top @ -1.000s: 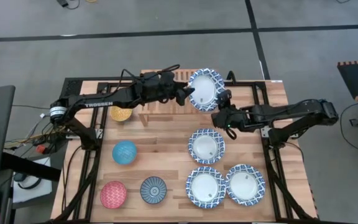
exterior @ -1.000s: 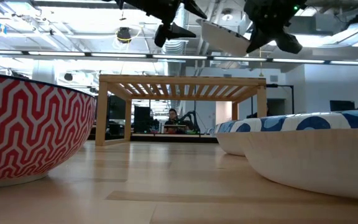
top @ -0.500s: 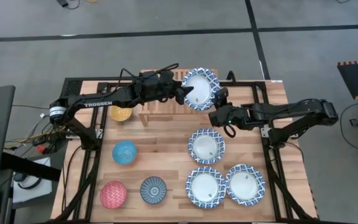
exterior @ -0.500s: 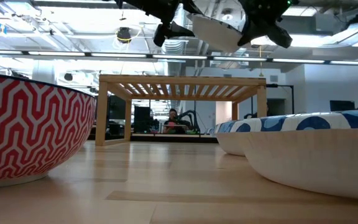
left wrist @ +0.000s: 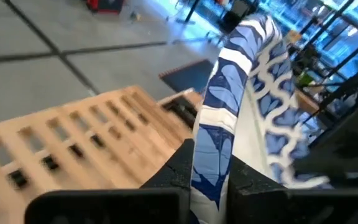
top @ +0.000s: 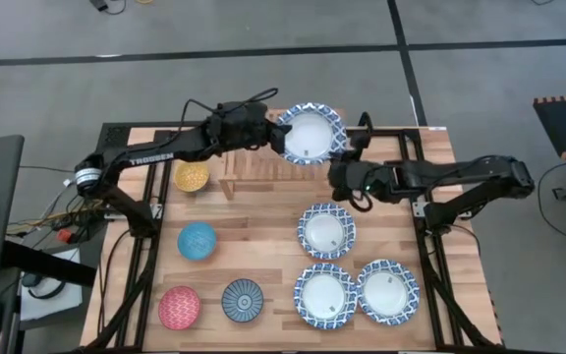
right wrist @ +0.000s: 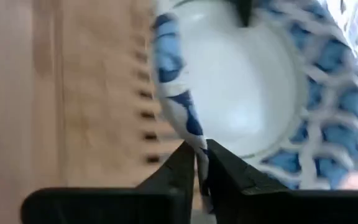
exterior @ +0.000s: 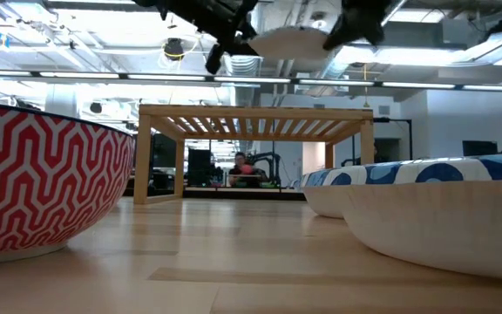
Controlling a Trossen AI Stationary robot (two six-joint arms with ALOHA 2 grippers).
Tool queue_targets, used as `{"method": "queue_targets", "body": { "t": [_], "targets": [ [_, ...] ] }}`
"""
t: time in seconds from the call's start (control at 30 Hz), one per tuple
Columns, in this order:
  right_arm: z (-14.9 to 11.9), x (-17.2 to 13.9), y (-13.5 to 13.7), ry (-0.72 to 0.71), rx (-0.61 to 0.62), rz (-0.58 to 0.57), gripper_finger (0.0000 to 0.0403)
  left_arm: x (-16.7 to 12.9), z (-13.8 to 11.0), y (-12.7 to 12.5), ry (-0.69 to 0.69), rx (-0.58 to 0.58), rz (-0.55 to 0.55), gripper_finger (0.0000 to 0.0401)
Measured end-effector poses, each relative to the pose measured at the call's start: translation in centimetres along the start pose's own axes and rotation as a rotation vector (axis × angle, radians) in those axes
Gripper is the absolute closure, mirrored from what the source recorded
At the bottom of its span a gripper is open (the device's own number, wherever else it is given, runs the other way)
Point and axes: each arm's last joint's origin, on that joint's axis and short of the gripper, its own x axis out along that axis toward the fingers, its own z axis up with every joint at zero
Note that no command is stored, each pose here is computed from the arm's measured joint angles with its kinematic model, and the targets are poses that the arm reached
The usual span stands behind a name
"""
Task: Place and stack bowls onto a shelf
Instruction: Put the white patterned bowl on the shelf
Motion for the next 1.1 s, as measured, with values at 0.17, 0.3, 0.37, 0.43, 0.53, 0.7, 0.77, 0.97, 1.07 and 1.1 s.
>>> {"method": "queue_targets", "body": {
  "t": [0.17, 0.3, 0.37, 0.43, 0.53, 0.7, 0.77, 0.97, 1.07, 1.1],
  "targets": [
    [2.2, -0.9, -3.3, -0.146, 0.384, 0.191, 0.0261, -1.8, 2.0, 3.0, 0.036, -0.05, 0.115, 0.039],
    [3.1, -1.0, -5.6, -0.231, 0.513, 0.32, 0.0194, -3.2, 2.2, 6.1, 0.162, -0.071, 0.276, 0.039],
    [3.2, -0.8, -6.4, -0.246, 0.552, 0.321, 0.0166, -3.6, 2.0, 7.3, 0.242, -0.071, 0.318, 0.039],
    [3.0, -0.5, -7.0, -0.243, 0.58, 0.299, 0.0146, -3.9, 1.8, 8.5, 0.306, -0.075, 0.347, 0.039],
    [2.4, 0.2, -7.5, -0.201, 0.596, 0.278, 0.0135, -4.5, 1.7, 9.7, 0.374, -0.077, 0.39, 0.039],
    [1.5, 1.1, -7.8, -0.129, 0.693, 0.321, 0.0133, -5.3, 1.7, 11.4, 0.448, -0.086, 0.438, 0.0384],
    [1.2, 1.4, -7.9, -0.108, 0.726, 0.349, 0.0133, -5.4, 2.0, 11.8, 0.452, -0.076, 0.438, 0.0368],
    [0.3, 2.1, -7.8, -0.055, 0.85, 0.449, 0.0133, -5.6, 2.4, 12.6, 0.455, -0.066, 0.42, 0.0269],
    [-0.3, 2.5, -7.5, 0.012, 0.925, 0.492, 0.0133, -5.8, 2.5, 12.9, 0.454, -0.064, 0.419, 0.0207],
    [-0.4, 2.5, -7.4, 0.031, 0.95, 0.509, 0.0133, -5.8, 2.6, 12.9, 0.454, -0.06, 0.42, 0.0189]
  ]
}}
